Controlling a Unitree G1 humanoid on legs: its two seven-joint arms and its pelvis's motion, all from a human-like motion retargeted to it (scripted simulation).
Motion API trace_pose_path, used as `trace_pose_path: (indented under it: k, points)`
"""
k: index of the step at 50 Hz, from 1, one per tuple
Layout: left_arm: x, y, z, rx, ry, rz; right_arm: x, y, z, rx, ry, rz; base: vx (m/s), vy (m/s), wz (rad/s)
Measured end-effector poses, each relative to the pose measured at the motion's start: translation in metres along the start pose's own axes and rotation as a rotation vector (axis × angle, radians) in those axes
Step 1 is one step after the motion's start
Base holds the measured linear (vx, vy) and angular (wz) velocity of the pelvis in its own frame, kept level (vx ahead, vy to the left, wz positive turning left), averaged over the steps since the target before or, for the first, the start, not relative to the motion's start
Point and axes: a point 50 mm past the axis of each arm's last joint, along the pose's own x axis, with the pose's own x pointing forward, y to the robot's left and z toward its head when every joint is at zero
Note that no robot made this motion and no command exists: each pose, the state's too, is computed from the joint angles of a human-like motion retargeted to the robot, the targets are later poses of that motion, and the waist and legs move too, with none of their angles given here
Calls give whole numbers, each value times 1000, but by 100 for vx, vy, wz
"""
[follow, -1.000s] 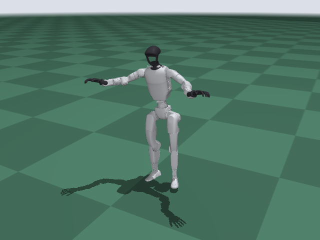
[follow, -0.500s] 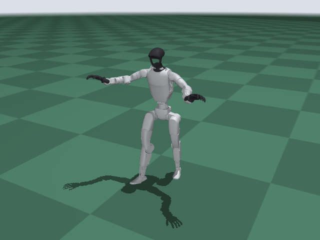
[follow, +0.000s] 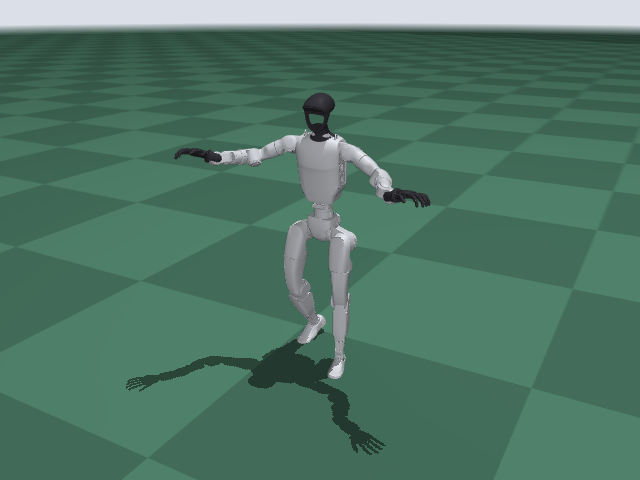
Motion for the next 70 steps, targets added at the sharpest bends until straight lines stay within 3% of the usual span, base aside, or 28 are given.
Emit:
trace_pose_path:
  k: [8,17,25,35,45,70]
  points:
    - [-8,-3,10,-275,-33,106,4,-5,21,0,-76,-104,-42,-20,-40]
    - [-17,-9,22,-403,-83,162,9,-14,35,-7,-143,-188,-50,-19,2]
    - [-14,-20,6,-169,93,1,9,-7,9,-116,34,-43,-39,-8,52]
    - [-9,-14,-4,-5,114,-30,-4,6,-17,-111,107,61,-31,4,45]
    - [-18,-2,35,-499,-3,185,-7,-8,-18,-41,20,-141,-45,20,45]
    - [-2,0,9,-92,-34,57,-10,17,-6,22,-10,29,-37,3,-40]
